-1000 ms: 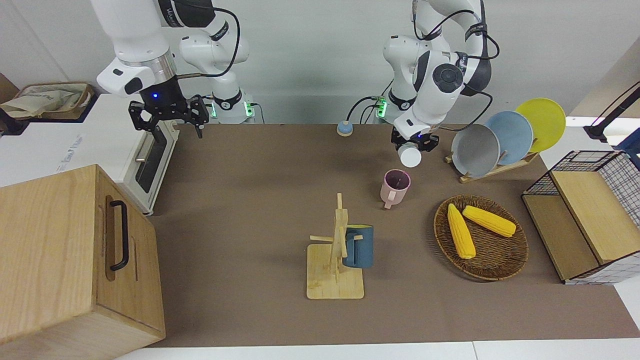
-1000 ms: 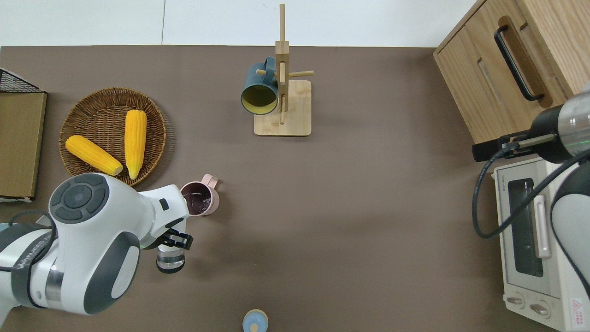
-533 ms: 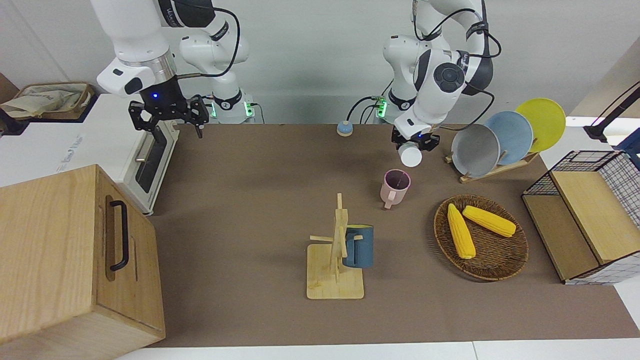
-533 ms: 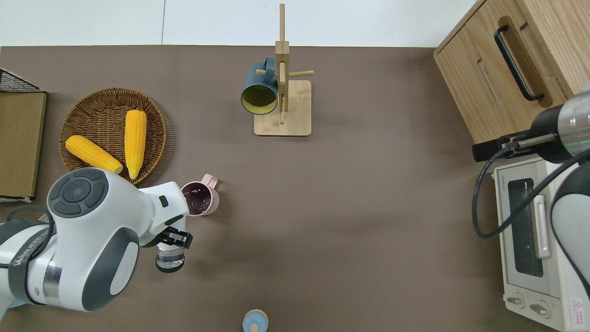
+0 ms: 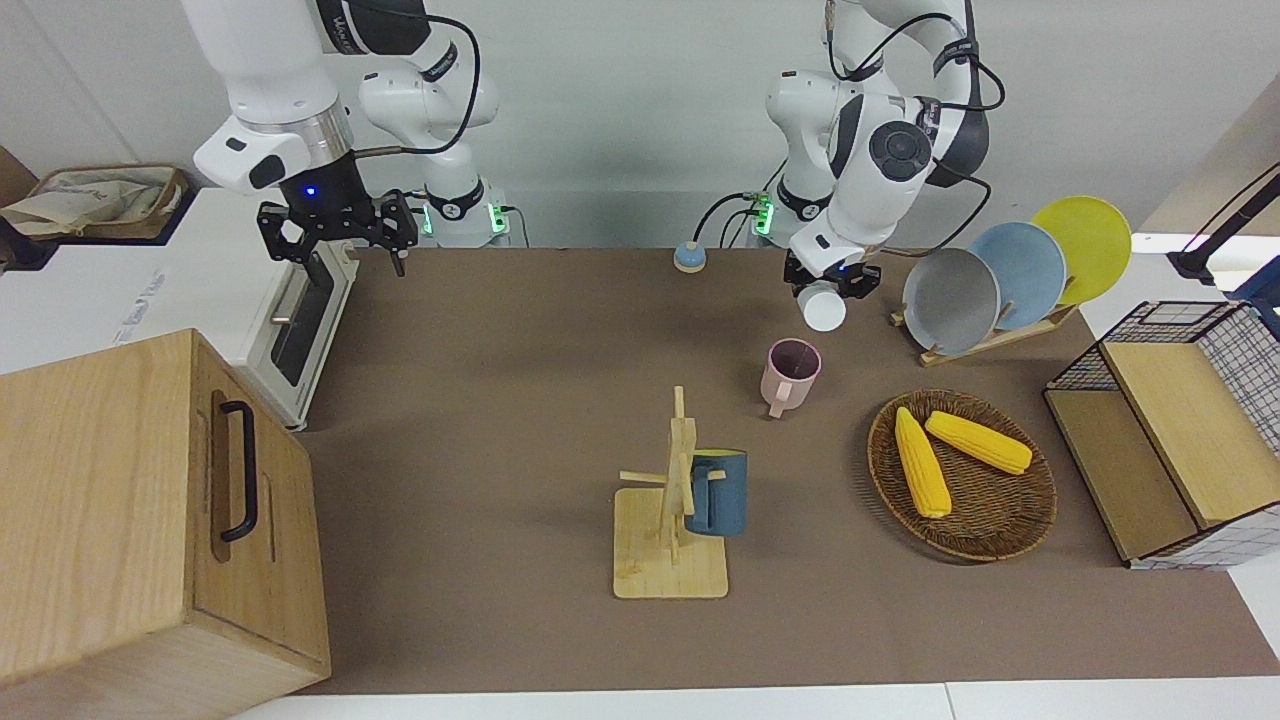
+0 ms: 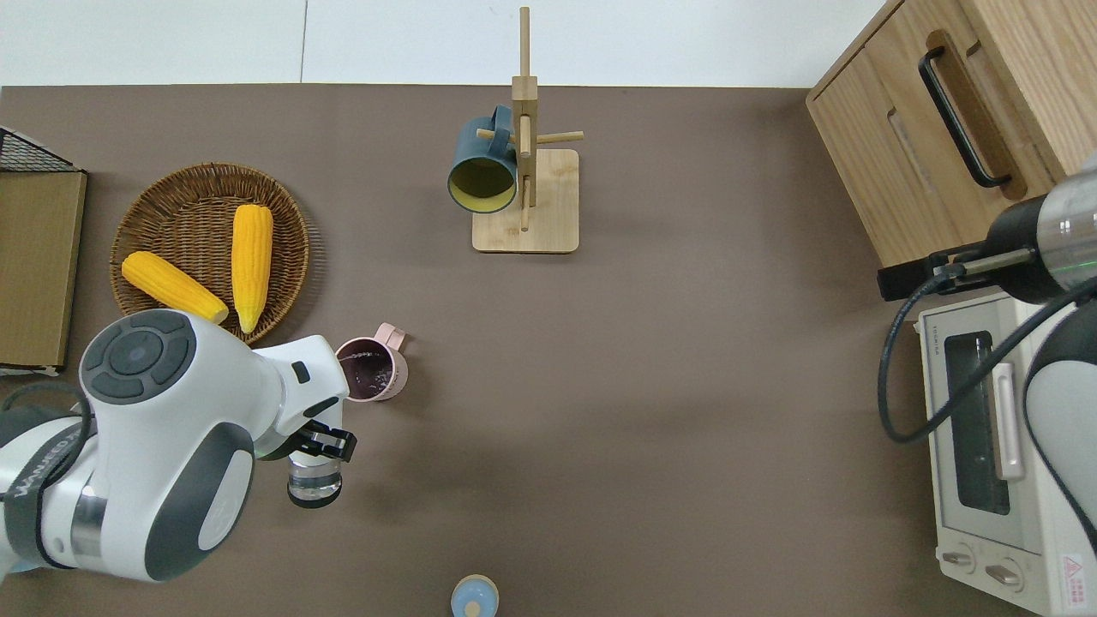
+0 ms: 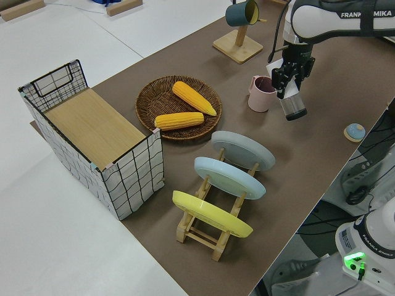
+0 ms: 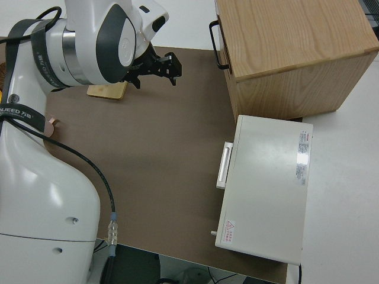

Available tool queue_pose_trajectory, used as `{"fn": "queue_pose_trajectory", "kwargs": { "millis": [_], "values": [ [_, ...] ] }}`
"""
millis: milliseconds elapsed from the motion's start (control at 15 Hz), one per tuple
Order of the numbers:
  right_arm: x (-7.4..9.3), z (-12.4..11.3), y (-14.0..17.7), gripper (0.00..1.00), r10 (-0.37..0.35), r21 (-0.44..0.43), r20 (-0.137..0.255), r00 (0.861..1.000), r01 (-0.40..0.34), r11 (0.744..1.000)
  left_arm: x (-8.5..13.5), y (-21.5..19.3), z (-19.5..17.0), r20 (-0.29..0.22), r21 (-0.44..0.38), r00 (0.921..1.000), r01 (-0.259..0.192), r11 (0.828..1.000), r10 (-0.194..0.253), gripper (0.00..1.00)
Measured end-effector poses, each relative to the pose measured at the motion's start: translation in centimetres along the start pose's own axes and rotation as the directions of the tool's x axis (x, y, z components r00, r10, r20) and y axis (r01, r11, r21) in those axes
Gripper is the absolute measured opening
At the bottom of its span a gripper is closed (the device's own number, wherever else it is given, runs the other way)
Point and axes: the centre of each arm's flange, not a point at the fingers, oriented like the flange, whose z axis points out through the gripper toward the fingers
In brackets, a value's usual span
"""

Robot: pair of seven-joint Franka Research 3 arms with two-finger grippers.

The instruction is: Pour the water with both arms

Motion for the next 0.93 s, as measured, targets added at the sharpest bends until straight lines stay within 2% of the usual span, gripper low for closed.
{"fn": "queue_pose_trajectory", "kwargs": {
  "millis": [200, 400, 467, 533, 667, 800, 933],
  "values": [
    [0.0, 0.0, 0.0, 1.0, 0.0, 0.0, 0.0, 1.0, 0.0, 1.0, -0.4, 0.0, -1.0, -0.029, 0.002, 0.9995, 0.006, 1.0, -0.006, 0.64],
    [0.0, 0.0, 0.0, 0.99, 0.0, 0.0, 0.0, 1.0, 0.0, 1.0, -1.2, 0.0, -0.9, -0.1, 0.004, 0.9948, 0.017, 1.0, -0.016, 0.64],
    [0.0, 0.0, 0.0, 0.99, 0.0, 0.0, 0.0, 1.0, 0.0, 1.0, -1.6, 0.0, -0.6, -0.13, 0.004, 0.9912, 0.026, 1.0, -0.025, 0.64],
    [0.0, 0.0, 0.0, 0.99, 0.0, 0.0, 0.0, 1.0, 0.0, 1.0, -2.2, 0.0, 0.0, -0.178, 0.005, 0.9832, 0.041, 0.999, -0.039, 0.64],
    [0.0, 0.0, 0.0, 0.99, 0.0, 0.0, 0.0, 1.0, 0.0, 1.0, -2.8, 0.0, 0.8, -0.241, 0.003, 0.9692, 0.053, 0.999, -0.051, 0.64],
    [0.0, 0.0, 0.0, 0.99, 0.0, 0.0, 0.0, 1.0, 0.0, 1.0, -3.5, 0.0, 1.7, -0.271, -0.001, 0.9608, 0.06, 0.998, -0.058, 0.64],
    [0.0, 0.0, 0.0, 0.99, 0.0, 0.0, 0.0, 1.0, 0.0, 1.0, -4.2, 0.1, 2.0, -0.283, -0.004, 0.9572, 0.064, 0.998, -0.062, 0.64]
  ]
}}
